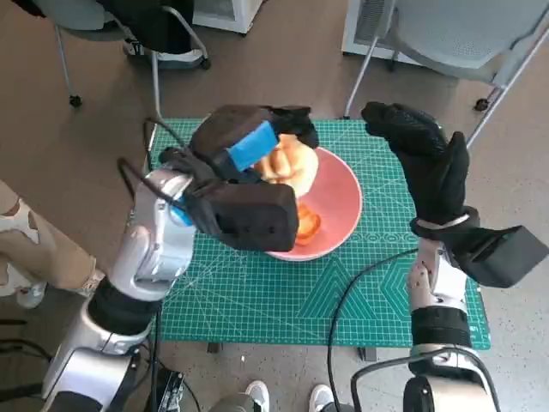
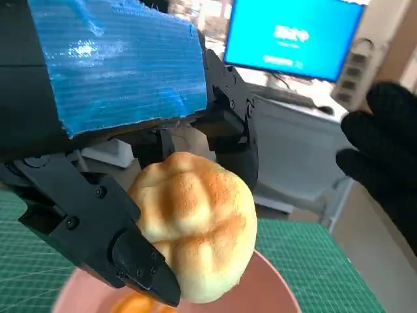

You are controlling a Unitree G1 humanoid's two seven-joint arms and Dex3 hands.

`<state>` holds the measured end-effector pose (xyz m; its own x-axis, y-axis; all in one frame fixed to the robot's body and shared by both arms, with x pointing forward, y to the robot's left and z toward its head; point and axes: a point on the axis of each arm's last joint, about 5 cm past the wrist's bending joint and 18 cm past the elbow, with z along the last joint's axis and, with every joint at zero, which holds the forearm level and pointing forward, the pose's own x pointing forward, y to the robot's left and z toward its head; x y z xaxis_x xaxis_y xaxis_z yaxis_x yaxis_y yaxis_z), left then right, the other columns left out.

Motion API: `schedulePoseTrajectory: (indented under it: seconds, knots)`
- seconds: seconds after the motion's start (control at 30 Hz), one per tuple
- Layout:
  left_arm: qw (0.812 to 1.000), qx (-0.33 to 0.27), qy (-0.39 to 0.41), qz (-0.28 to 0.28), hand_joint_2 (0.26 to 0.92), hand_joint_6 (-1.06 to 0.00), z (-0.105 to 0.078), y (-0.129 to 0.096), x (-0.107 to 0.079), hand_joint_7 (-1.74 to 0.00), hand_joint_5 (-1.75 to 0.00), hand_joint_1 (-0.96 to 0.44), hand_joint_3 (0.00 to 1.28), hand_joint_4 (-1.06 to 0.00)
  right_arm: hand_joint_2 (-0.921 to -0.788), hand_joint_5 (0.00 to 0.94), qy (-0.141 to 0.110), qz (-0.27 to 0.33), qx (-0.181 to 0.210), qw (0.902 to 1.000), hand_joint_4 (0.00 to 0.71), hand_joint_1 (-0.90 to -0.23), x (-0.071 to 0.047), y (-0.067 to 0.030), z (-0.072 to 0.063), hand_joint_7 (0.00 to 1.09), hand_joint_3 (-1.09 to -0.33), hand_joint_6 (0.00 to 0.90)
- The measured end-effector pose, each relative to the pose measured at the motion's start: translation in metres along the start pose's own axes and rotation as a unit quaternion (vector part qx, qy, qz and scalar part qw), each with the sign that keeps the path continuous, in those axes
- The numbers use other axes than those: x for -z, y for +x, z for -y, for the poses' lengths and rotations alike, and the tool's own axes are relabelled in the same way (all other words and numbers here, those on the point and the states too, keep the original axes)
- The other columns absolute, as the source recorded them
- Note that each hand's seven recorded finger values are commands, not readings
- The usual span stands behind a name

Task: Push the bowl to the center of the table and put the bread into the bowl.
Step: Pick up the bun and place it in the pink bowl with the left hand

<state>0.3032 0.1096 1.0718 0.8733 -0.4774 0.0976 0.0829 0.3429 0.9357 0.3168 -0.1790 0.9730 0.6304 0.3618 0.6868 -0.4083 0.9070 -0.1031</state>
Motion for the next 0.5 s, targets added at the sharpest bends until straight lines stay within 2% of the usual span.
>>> schedulePoseTrajectory:
  seconds: [0.17, 0.3, 0.37, 0.4, 0.47, 0.5]
  knots:
    - [1.000, 0.008, -0.005, -0.001, 0.920, -0.63, 0.007, 0.004, 0.005, -1.19, -1.08, 0.00, 0.04, -0.74, -0.921, 0.001, -0.003, 0.003, 0.005, 1.0000, 0.206, -0.675, -0.001, -0.0009, 0.000, 0.53, -0.734, 0.032]
    - [1.000, 0.013, -0.009, 0.001, 0.920, -0.58, 0.011, 0.006, 0.007, -1.19, -1.14, 0.00, 0.07, -0.73, -0.921, 0.001, -0.004, 0.003, 0.008, 1.0000, 0.205, -0.676, -0.001, -0.0015, 0.000, 0.53, -0.734, 0.032]
    - [1.000, 0.016, -0.014, 0.003, 0.921, -0.42, 0.011, 0.007, 0.007, -1.34, -1.24, 0.00, 0.18, -0.63, -0.921, 0.001, -0.004, 0.002, 0.009, 1.0000, 0.205, -0.676, -0.001, -0.0020, 0.000, 0.53, -0.734, 0.033]
    - [1.000, 0.017, -0.017, 0.005, 0.887, -0.34, 0.011, 0.007, 0.008, -1.20, -1.08, -0.01, 0.18, -0.51, -0.921, 0.001, -0.004, 0.001, 0.010, 0.9999, 0.205, -0.676, -0.001, -0.0023, 0.000, 0.53, -0.734, 0.033]
    - [0.999, 0.027, -0.029, 0.008, 0.799, -0.19, 0.011, 0.007, 0.008, -0.65, -0.48, -0.06, 0.16, -0.26, -0.921, 0.001, -0.004, 0.000, 0.011, 0.9999, 0.205, -0.676, -0.001, -0.0029, -0.001, 0.54, -0.734, 0.033]
    - [0.999, 0.038, -0.037, 0.006, 0.787, -0.18, 0.010, 0.006, 0.008, -0.55, -0.39, -0.07, 0.15, -0.22, -0.921, 0.001, -0.003, 0.000, 0.012, 0.9999, 0.205, -0.676, 0.000, -0.0032, -0.001, 0.54, -0.734, 0.033]
